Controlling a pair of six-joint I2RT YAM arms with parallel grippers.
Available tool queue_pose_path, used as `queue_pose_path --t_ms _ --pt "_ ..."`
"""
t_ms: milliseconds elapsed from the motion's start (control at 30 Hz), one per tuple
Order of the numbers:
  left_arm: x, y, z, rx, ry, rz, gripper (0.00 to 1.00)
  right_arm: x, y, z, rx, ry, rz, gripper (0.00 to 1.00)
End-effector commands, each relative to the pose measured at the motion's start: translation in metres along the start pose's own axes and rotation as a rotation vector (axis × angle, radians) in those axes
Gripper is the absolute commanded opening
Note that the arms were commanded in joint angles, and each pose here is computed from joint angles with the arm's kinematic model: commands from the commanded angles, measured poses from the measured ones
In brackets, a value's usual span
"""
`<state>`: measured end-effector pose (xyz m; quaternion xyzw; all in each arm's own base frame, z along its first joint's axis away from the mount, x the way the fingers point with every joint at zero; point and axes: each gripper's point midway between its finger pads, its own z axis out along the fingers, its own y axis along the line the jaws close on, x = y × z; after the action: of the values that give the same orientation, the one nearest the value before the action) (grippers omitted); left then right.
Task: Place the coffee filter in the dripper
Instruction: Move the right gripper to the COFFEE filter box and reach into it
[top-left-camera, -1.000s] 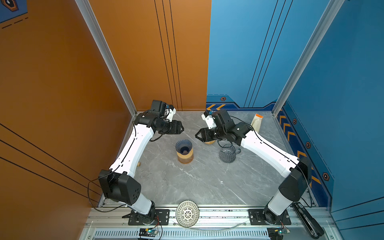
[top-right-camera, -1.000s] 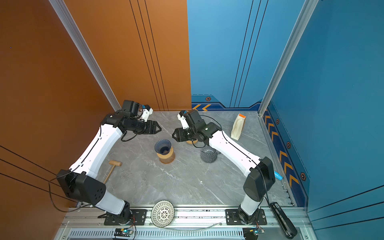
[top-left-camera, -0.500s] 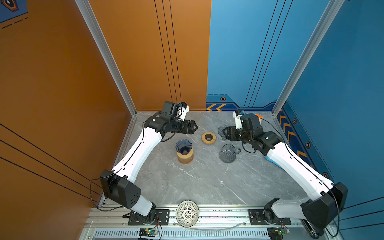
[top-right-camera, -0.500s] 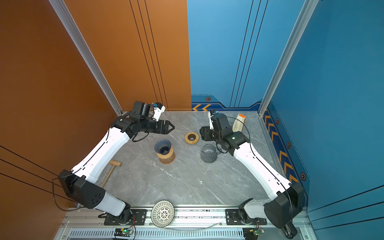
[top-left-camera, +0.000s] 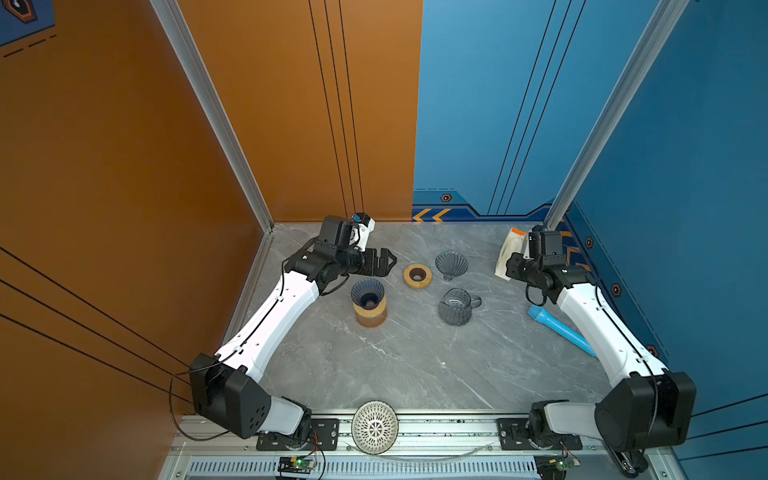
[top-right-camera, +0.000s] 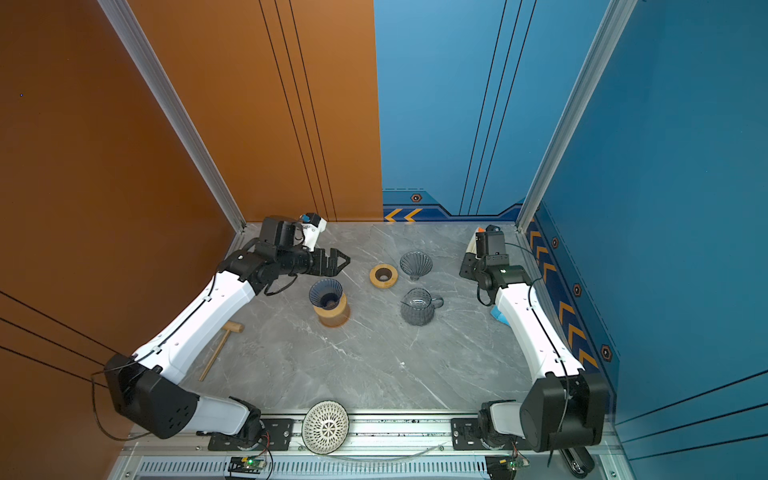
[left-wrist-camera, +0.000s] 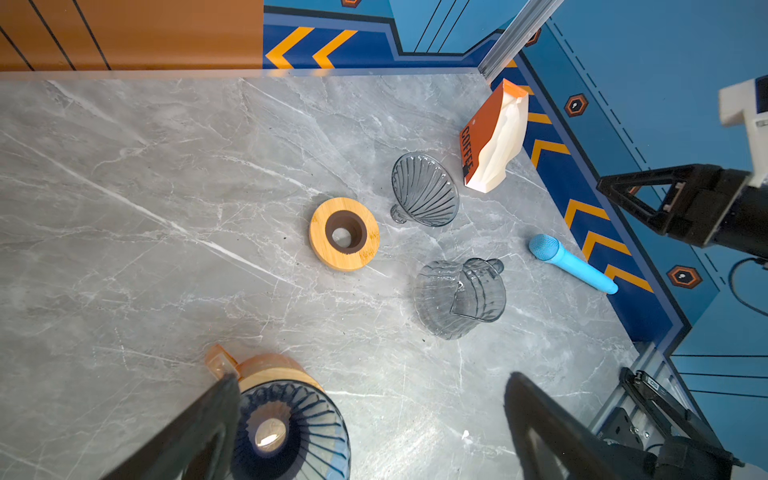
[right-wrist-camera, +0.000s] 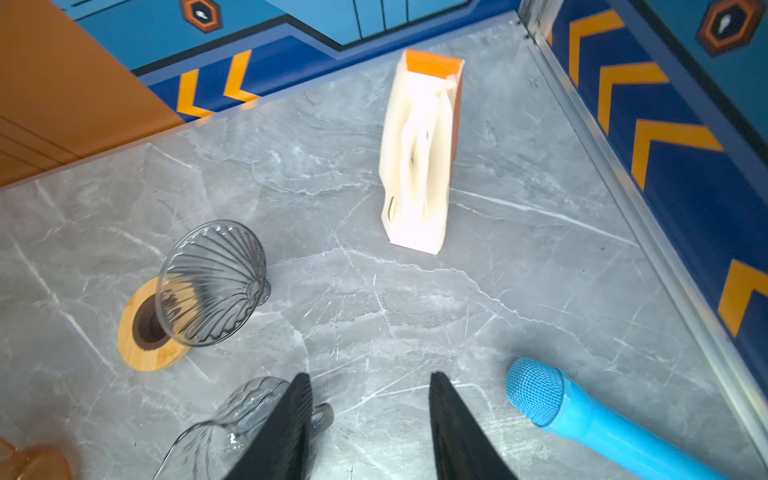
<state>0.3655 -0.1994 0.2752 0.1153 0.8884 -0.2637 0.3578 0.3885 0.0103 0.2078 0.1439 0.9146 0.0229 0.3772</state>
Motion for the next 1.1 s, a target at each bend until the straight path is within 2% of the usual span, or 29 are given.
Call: queue_pose_path --t_ms 0,400,667,1067 --pt "0.001 0.001 -0.001 0.027 -0.004 0.008 1.0 0.003 -0.013 0.026 0.039 0.044 0.015 0.38" --pt "0.007 0.021 0.011 0.007 0.031 -0.036 1.0 -0.006 -0.029 0.097 0.108 0.098 0.051 0.23" --pt "0.006 0.03 0.014 -0.006 0.036 -0.053 1.0 -0.011 -0.035 0.137 0.121 0.129 0.061 0.21" --pt "0.006 0.04 0.019 -0.014 0.046 -0.082 1.0 -0.014 -0.041 0.174 0.167 0.16 0.076 0.2"
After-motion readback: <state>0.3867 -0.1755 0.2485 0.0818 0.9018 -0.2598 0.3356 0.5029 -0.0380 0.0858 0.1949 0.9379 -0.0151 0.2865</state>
